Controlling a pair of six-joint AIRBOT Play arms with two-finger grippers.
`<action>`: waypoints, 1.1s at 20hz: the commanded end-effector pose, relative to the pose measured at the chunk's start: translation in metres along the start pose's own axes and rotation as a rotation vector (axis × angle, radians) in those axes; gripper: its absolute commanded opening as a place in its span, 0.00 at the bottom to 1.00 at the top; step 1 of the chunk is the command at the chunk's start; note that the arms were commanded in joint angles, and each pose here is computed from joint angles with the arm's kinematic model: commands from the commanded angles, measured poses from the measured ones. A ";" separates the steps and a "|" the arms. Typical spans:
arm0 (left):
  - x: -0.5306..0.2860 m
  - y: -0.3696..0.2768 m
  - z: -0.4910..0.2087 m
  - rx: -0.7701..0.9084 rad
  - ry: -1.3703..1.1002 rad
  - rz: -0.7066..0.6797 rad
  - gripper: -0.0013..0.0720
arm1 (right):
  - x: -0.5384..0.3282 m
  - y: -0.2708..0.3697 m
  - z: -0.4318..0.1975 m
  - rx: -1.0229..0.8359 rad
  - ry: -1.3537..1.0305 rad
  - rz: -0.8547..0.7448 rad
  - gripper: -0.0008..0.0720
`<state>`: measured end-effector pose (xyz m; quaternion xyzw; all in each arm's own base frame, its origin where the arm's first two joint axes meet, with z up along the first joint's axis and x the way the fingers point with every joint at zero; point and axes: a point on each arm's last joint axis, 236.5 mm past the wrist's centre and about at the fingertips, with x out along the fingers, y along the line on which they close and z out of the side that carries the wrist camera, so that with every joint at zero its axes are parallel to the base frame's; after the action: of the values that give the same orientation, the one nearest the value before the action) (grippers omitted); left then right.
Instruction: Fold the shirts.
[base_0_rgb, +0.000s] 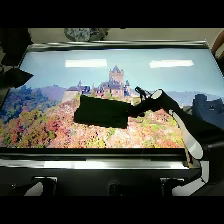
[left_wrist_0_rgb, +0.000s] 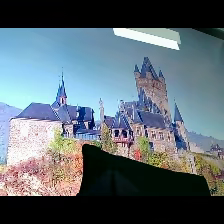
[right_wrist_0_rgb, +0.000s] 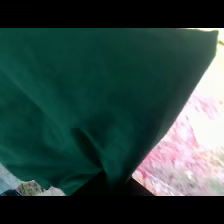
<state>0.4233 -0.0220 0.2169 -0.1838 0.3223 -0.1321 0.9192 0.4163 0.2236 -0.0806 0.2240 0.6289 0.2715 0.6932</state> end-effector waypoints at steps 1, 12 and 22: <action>0.000 0.000 0.000 0.002 0.000 0.000 0.05 | -0.033 0.032 0.024 -0.180 -0.086 0.102 0.07; 0.000 0.000 0.000 0.007 0.000 0.001 0.05 | -0.417 -0.015 0.028 -0.073 -0.686 -0.255 0.07; 0.000 0.000 0.000 0.009 -0.001 0.001 0.05 | -0.546 -0.077 -0.057 0.164 -0.902 -0.380 0.07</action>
<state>0.4236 -0.0217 0.2168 -0.1804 0.3212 -0.1328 0.9201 0.3563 -0.1702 0.2635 0.2347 0.3320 -0.0049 0.9136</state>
